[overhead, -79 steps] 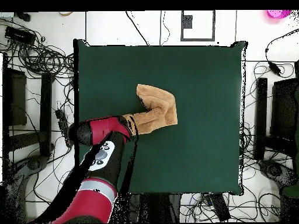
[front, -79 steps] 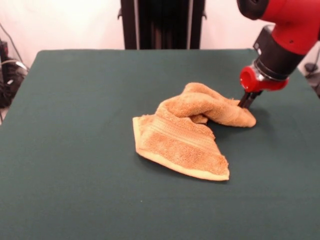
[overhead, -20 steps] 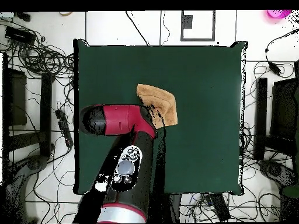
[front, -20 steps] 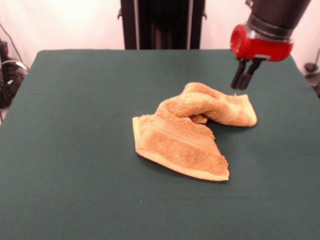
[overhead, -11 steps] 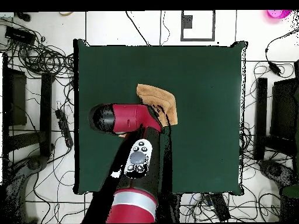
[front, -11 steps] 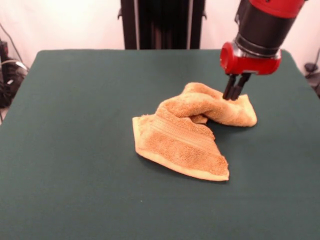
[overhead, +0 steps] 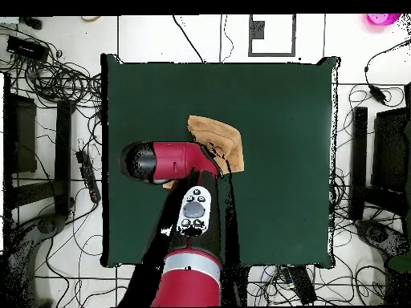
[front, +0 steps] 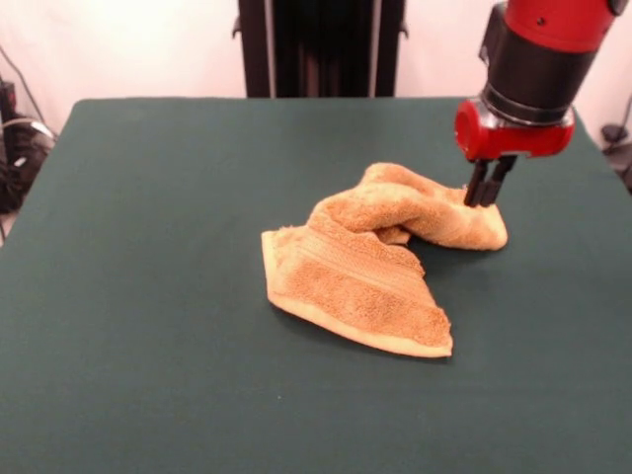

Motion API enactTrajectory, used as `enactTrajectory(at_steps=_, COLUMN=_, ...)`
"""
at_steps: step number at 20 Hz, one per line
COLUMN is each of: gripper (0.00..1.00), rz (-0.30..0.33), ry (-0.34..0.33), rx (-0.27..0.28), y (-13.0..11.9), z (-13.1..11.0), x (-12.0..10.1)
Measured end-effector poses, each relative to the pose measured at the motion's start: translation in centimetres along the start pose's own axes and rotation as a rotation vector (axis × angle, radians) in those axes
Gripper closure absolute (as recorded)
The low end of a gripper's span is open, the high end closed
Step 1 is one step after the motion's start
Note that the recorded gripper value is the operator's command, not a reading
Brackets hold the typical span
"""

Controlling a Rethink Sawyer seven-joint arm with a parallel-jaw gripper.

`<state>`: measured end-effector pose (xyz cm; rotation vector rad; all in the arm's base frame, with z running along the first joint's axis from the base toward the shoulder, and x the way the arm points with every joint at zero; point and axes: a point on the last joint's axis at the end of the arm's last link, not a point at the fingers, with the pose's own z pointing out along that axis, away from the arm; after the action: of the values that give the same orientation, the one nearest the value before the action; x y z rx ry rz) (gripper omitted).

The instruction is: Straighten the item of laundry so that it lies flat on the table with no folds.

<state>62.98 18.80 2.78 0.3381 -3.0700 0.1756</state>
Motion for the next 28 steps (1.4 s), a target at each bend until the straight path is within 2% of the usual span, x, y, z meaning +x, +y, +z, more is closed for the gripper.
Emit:
enactTrajectory(at_steps=6, gripper=1.00, rz=0.006, ry=0.004, rx=-0.032, y=0.3, z=0.4, x=-0.1)
enactTrajectory(at_steps=13, gripper=1.00, rz=0.006, ry=0.031, rx=-0.038, y=0.4, z=0.9, x=0.4)
enactTrajectory(at_steps=14, gripper=1.00, rz=0.003, ry=0.073, rx=-0.045, y=0.7, z=1.5, x=1.0)
enactTrajectory(at_steps=16, gripper=1.00, rz=0.002, ry=0.099, rx=-0.048, y=0.8, z=1.8, x=1.5)
enactTrajectory(at_steps=21, gripper=1.00, rz=-0.003, ry=0.217, rx=-0.065, y=1.3, z=3.6, x=3.6)
enactTrajectory(at_steps=24, gripper=1.00, rz=-0.005, ry=0.264, rx=-0.071, y=1.6, z=4.8, x=4.6)
enactTrajectory(at_steps=28, gripper=1.00, rz=-0.007, ry=0.291, rx=-0.078, y=1.9, z=6.2, x=5.4)
